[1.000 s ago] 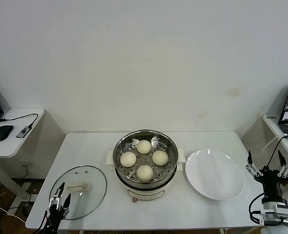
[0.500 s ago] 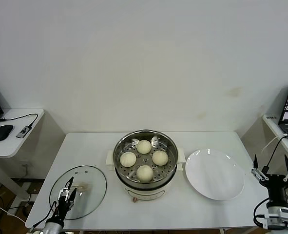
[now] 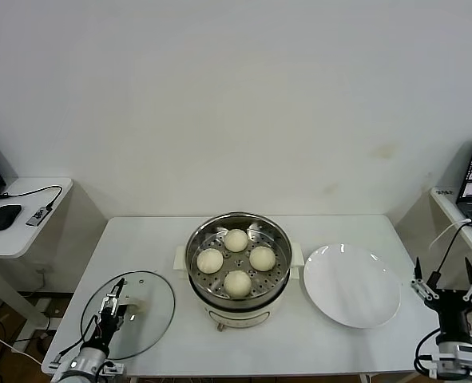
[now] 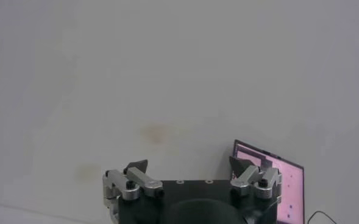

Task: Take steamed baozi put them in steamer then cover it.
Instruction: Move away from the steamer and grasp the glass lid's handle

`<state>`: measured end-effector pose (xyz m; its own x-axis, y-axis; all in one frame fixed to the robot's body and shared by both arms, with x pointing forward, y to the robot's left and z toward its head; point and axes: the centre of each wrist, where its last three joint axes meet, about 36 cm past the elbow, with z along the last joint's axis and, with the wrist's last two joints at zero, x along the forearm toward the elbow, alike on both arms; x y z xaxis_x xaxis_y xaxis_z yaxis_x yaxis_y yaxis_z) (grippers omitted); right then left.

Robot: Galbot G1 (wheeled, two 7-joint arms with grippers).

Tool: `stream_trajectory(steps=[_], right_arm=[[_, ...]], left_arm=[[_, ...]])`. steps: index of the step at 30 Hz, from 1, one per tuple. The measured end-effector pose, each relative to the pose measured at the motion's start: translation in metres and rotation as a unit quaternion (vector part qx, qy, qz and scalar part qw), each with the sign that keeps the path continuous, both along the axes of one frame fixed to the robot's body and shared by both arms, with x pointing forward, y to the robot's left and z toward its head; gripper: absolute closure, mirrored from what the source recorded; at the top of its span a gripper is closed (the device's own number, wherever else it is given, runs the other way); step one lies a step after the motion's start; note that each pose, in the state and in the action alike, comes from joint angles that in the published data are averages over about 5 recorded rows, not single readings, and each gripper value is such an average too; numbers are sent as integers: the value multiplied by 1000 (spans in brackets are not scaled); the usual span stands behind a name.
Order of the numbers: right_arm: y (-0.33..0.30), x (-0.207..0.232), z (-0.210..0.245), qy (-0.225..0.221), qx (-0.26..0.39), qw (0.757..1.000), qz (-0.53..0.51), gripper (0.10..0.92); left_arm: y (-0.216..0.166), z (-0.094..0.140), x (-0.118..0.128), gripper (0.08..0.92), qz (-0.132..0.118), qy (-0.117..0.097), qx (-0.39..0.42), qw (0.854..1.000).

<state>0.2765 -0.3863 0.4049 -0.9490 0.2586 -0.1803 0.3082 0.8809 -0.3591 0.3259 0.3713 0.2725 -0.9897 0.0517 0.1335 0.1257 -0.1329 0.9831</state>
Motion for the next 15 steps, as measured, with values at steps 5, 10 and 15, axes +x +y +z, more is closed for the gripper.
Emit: stream_trajectory(steps=[5,10,15], right_arm=[[1,-1,-1,3,-2,1000,0,200],[4,0,-2,5,-3,1000,3,200],[6,0,-4,7,-3,1000,6,200]], left_arm=[[4,-1,8,207,7,-2,-2,1000],[5,-5,12,346,12,0,-9,1000],[2,-9,14,484,15,3,-16,1000]])
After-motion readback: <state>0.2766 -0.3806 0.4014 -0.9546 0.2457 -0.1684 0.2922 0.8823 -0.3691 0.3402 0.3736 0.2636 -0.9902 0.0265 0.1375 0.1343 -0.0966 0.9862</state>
